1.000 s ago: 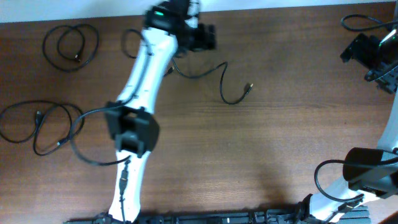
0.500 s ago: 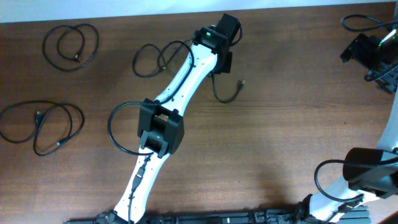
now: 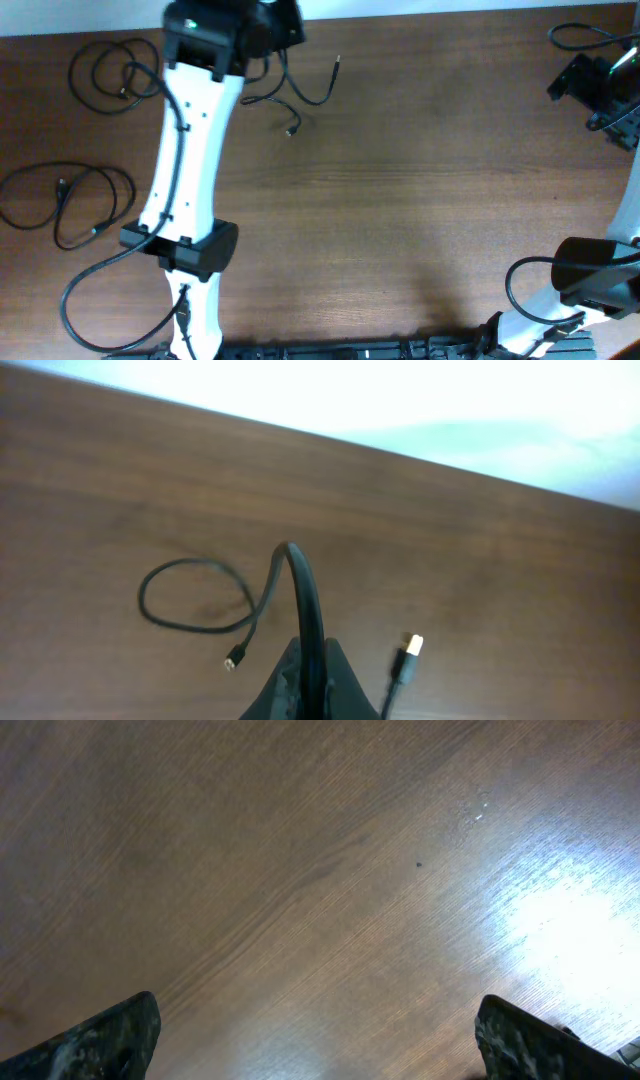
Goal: Untangle cables
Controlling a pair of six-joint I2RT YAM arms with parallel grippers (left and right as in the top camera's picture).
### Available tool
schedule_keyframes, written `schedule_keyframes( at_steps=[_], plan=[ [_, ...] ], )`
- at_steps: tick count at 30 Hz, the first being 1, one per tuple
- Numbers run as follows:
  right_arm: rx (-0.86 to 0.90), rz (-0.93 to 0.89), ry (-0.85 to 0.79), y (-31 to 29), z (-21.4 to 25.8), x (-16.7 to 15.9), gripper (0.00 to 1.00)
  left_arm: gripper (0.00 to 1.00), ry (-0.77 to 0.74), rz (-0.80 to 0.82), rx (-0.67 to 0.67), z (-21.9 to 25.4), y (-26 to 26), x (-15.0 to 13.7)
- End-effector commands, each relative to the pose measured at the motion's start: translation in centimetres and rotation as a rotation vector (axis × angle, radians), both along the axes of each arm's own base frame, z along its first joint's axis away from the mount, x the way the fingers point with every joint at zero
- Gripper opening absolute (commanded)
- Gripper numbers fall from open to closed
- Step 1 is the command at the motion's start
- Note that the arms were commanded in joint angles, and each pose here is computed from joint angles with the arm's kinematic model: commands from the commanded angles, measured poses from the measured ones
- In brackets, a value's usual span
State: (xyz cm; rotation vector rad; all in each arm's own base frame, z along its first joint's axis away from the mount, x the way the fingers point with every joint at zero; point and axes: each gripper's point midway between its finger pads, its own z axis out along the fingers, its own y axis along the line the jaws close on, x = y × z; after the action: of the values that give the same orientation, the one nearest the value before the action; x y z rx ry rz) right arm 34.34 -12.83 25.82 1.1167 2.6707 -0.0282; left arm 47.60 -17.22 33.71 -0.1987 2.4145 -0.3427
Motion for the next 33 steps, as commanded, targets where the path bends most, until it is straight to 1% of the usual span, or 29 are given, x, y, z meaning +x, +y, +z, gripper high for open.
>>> schedule_keyframes(
  at_steps=[1, 2, 4, 7, 9, 13, 17, 19, 20, 21, 22, 25, 26, 28, 29, 31, 33],
  plan=[
    [0.004, -0.003, 0.002, 0.1, -0.1, 0.0, 0.98, 0.0, 0.047, 0.143, 0.048, -1.1, 5.5, 0.6],
    [0.004, -0.003, 0.002, 0.1, -0.1, 0.0, 0.98, 0.0, 0.061, 0.198, 0.107, -1.5, 7.3, 0.4],
    [0.004, -0.003, 0.002, 0.1, -0.1, 0.0, 0.98, 0.0, 0.102, 0.238, 0.183, -2.6, 8.7, -0.2],
    [0.004, -0.003, 0.002, 0.1, -0.1, 0.0, 0.98, 0.0, 0.204, 0.305, 0.352, -5.8, 11.3, -1.1],
    [0.004, -0.003, 0.002, 0.1, -0.1, 0.0, 0.98, 0.0, 0.258, 0.3, 0.381, -8.0, 11.5, -1.0],
    [0.004, -0.003, 0.002, 0.1, -0.1, 0.0, 0.98, 0.0, 0.305, 0.36, 0.54, -13.0, 13.7, -0.1],
    [0.004, -0.003, 0.002, 0.1, -0.1, 0.0, 0.98, 0.0, 0.315, 0.392, 0.568, -16.7, 15.0, 0.8],
    [0.004, -0.003, 0.002, 0.1, -0.1, 0.0, 0.98, 0.0, 0.311, 0.434, 0.523, -17.9, 16.0, 1.4],
    [0.004, -0.003, 0.002, 0.1, -0.1, 0.0, 0.98, 0.0, 0.329, 0.445, 0.462, -18.5, 16.0, 1.4],
    [0.004, -0.003, 0.002, 0.1, -0.1, 0.0, 0.98, 0.0, 0.383, 0.381, 0.326, -19.5, 14.5, 1.3],
    [0.004, -0.003, 0.002, 0.1, -0.1, 0.0, 0.98, 0.0, 0.41, 0.311, 0.248, -20.0, 13.2, 1.3],
    [0.004, -0.003, 0.002, 0.1, -0.1, 0.0, 0.98, 0.0, 0.458, 0.174, 0.072, -20.3, 10.2, 0.9],
    [0.004, -0.003, 0.002, 0.1, -0.1, 0.0, 0.98, 0.0, 0.468, 0.079, 0.005, -20.0, 8.5, 0.6],
    [0.004, -0.003, 0.002, 0.1, -0.1, 0.0, 0.98, 0.0, 0.492, 0.014, -0.066, -19.3, 6.8, -0.2],
    [0.004, -0.003, 0.002, 0.1, -0.1, 0.0, 0.98, 0.0, 0.495, -0.005, -0.078, -18.4, 6.0, -0.8],
    [0.004, -0.003, 0.002, 0.1, -0.1, 0.0, 0.98, 0.0, 0.463, -0.027, -0.099, -16.3, 5.4, -1.4],
    [0.004, -0.003, 0.002, 0.1, -0.1, 0.0, 0.99, 0.0, 0.412, -0.105, -0.225, -12.7, 3.4, -2.2]
  ],
)
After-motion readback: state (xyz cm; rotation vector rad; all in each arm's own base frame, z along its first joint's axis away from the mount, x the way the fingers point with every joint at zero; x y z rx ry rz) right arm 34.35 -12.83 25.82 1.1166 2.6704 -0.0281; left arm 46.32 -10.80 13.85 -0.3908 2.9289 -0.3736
